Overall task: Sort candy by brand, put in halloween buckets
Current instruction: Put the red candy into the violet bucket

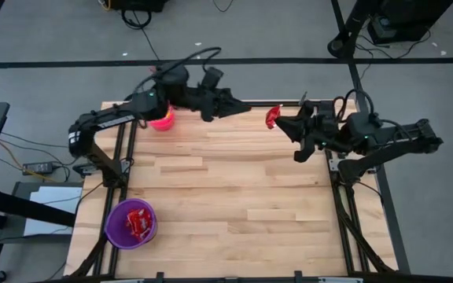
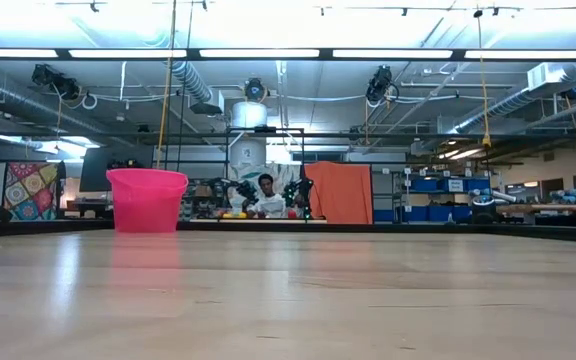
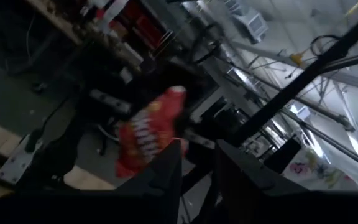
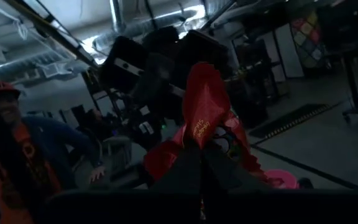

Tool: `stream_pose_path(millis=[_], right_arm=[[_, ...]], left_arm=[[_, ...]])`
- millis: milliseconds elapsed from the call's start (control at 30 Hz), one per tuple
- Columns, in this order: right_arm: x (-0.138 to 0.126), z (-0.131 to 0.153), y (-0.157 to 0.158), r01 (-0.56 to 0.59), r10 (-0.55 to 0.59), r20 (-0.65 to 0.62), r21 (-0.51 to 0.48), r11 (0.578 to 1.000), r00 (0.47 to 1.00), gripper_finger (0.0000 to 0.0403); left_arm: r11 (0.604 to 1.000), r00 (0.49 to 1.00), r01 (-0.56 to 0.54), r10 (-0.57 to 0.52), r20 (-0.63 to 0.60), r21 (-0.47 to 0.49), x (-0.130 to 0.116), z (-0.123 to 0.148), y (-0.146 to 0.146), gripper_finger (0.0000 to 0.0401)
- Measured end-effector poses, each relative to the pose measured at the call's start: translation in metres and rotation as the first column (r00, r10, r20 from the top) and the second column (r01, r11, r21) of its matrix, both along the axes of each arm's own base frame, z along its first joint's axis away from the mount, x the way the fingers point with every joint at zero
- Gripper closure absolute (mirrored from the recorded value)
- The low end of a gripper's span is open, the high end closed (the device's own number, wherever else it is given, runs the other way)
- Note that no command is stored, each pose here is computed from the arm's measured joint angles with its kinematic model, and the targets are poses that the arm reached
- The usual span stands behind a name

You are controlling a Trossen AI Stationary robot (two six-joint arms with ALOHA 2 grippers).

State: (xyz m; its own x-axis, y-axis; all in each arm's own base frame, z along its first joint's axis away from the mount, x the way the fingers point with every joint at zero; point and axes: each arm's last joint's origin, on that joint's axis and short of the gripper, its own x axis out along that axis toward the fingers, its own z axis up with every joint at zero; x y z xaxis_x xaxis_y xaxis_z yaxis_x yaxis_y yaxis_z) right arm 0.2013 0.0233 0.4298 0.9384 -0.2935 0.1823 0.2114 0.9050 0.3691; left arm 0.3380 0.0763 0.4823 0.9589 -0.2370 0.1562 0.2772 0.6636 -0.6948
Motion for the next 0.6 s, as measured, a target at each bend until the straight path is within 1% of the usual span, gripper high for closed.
stream_pose_path(millis=[100, 167, 367, 600], right_arm=[[0.004, -0.002, -0.002, -0.02, 0.02, -0.007, -0.006, 1.0, 1.0, 0.0401], [0.004, -0.001, -0.002, -0.035, 0.035, 0.002, -0.008, 0.999, 0.999, 0.0401], [0.004, -0.001, -0.002, -0.047, 0.047, 0.01, -0.008, 0.999, 0.999, 0.0401], [0.009, -0.003, -0.006, -0.049, 0.049, -0.001, -0.015, 0.999, 0.999, 0.0401]], left_arm=[[1.0, 0.999, 0.02, -0.02, -0.043, -0.009, 0.012, -0.013, 0.005, 0.0299], [1.0, 0.998, 0.021, -0.02, -0.051, 0.008, 0.017, -0.018, 0.007, 0.0299], [0.999, 0.998, 0.009, -0.007, -0.058, 0.035, 0.023, -0.024, 0.01, 0.0294], [0.999, 0.999, 0.026, -0.025, -0.027, 0.045, 0.03, -0.026, 0.012, 0.0274]])
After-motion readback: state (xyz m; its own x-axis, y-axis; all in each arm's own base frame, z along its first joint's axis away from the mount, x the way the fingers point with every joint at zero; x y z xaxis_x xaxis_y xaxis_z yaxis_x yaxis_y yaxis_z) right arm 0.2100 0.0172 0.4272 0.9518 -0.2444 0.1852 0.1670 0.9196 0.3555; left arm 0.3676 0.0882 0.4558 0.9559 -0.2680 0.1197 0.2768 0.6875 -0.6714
